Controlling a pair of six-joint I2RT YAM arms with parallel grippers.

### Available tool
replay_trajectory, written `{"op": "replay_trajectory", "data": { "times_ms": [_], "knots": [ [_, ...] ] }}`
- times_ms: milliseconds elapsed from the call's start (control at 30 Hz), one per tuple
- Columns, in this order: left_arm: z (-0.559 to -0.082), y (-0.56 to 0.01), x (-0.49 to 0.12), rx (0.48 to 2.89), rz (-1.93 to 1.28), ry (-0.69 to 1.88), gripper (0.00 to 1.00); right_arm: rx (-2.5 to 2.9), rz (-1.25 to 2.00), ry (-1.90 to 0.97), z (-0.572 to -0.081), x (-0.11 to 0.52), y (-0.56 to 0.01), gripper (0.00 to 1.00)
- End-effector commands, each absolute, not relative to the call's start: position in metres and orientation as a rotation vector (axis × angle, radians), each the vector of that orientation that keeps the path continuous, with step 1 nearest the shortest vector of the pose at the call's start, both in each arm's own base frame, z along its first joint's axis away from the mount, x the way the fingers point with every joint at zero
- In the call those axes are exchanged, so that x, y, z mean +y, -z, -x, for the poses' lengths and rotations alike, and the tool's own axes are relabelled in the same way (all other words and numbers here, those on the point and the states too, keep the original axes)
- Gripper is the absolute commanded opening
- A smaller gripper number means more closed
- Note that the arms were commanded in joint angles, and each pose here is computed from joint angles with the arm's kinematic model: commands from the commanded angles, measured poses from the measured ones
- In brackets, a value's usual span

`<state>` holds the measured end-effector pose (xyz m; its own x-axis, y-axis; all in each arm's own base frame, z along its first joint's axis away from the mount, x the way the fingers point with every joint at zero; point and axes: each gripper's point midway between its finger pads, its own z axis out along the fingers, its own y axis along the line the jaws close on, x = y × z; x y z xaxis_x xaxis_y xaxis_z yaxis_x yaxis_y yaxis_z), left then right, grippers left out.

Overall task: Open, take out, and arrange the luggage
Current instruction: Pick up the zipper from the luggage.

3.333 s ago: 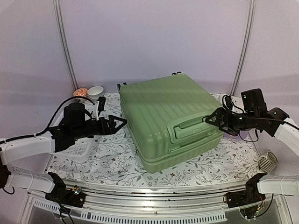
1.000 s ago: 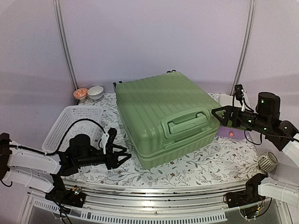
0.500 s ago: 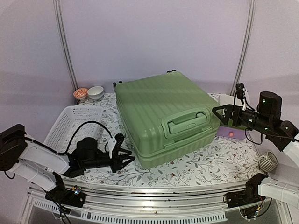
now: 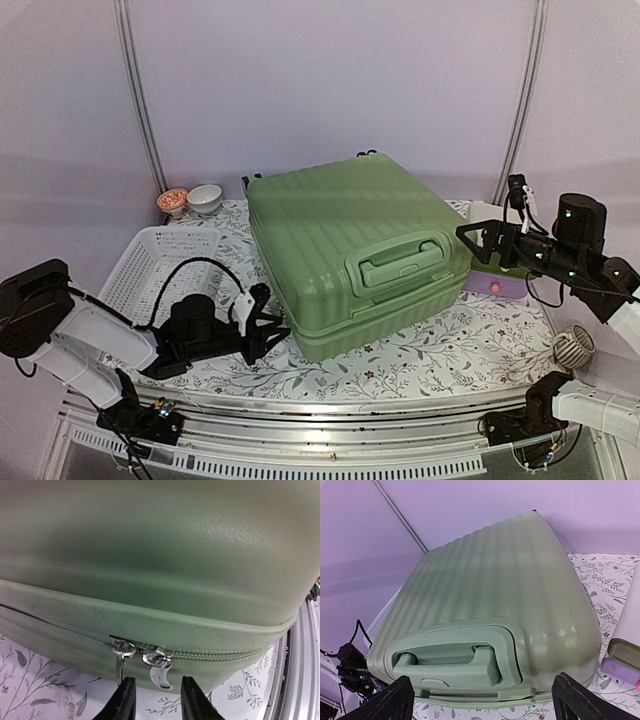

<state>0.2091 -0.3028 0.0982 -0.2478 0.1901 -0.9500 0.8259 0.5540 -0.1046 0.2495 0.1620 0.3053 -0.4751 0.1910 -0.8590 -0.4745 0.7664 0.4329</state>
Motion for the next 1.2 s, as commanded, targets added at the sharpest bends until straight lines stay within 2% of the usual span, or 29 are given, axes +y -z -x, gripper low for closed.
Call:
{"op": "replay_trajectory", "data": {
  "times_ms": [0,333,533,633,967,1167],
  "knots": [
    [-0.216,-0.111,-0.31,1.686,-0.85,0.733,0.34,1.86,0.25,-0.832,-0.245,0.167,-0.326,0.98],
    [-0.226,-0.116,-0.318,1.651,-0.857,0.71,0.3,1.867,0.25,-0.822,-0.245,0.166,-0.322,0.98],
    [-0.23,-0.115,-0.321,1.651,-0.869,0.69,0.14,1.874,0.273,-0.821,-0.243,0.168,-0.317,0.98],
    [-0.226,-0.115,-0.322,1.646,-0.89,0.698,0.0,1.86,0.342,-0.842,-0.237,0.174,-0.317,0.98],
    [-0.212,-0.119,-0.317,1.666,-0.912,0.75,0.0,1.819,0.564,-0.957,-0.217,0.202,-0.313,0.96],
    [-0.177,-0.128,-0.327,1.609,-1.019,0.888,0.0,1.844,0.754,-0.989,-0.199,0.242,-0.288,0.96]
  ]
}}
